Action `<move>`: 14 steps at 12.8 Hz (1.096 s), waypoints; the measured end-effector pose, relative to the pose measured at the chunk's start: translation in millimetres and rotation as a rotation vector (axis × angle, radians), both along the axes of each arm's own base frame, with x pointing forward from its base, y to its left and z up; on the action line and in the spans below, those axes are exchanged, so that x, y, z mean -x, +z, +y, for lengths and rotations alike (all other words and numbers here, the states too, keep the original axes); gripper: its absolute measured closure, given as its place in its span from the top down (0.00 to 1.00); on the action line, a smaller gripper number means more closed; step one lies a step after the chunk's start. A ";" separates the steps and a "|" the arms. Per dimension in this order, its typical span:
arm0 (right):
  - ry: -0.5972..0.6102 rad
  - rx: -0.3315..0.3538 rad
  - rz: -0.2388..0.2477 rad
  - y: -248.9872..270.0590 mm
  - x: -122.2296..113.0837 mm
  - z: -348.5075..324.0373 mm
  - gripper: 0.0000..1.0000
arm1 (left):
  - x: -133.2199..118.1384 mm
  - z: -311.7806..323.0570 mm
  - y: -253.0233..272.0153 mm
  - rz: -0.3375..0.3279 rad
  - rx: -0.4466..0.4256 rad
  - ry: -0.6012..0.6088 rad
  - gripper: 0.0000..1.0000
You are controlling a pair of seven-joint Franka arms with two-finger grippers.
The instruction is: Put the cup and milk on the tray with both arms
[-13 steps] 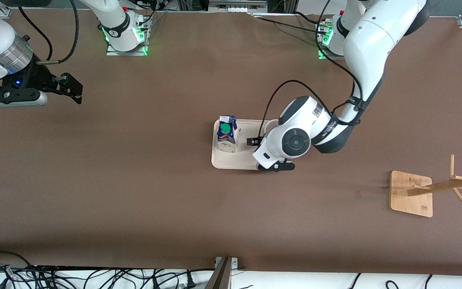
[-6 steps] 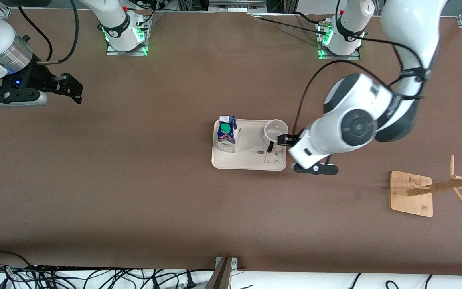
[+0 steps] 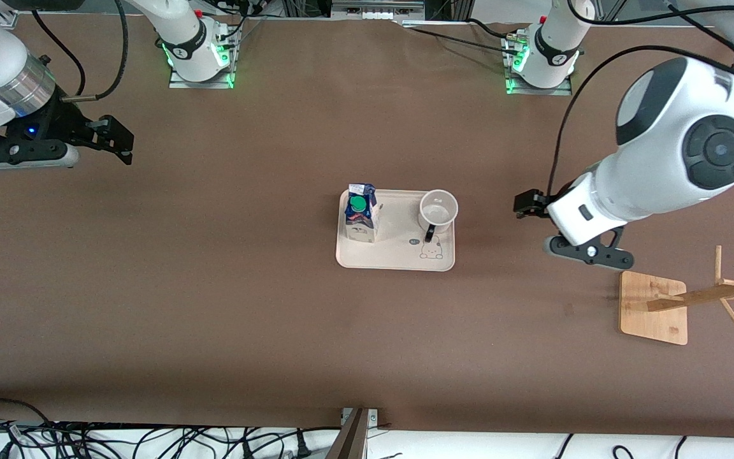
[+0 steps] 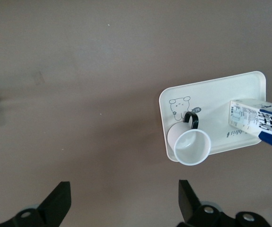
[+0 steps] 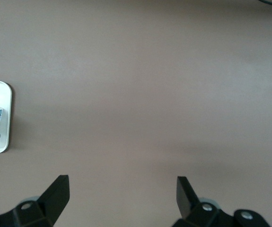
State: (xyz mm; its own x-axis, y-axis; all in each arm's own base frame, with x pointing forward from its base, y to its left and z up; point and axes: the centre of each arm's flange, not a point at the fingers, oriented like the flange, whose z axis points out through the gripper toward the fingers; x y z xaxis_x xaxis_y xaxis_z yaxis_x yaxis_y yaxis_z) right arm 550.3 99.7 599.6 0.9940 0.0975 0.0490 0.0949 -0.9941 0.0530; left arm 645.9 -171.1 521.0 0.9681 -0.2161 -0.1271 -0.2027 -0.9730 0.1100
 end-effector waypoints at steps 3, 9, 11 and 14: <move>0.002 0.000 0.000 0.0 0.2 1.0 1.00 | 8.9 22.8 34.2 -0.068 -0.065 -0.039 1.00; 0.002 0.000 0.002 -0.2 0.4 1.2 1.00 | 65.8 121.4 68.6 -0.135 -0.127 0.076 1.00; 0.002 0.001 0.006 -0.6 0.8 1.1 1.00 | 83.6 148.3 55.9 -0.114 -0.132 0.099 1.00; 0.002 0.002 0.010 -1.0 1.1 1.0 1.00 | 87.1 156.8 46.5 -0.107 -0.129 0.106 1.00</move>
State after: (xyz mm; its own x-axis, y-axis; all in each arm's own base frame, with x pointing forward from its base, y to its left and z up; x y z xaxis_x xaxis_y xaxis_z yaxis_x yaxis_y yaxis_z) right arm 549.1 100.7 598.6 0.9943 0.0992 0.0391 0.0971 -0.9938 0.0540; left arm 558.9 -14.3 567.6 0.9940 -0.1010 -0.0419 -0.1025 -0.9942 -0.0340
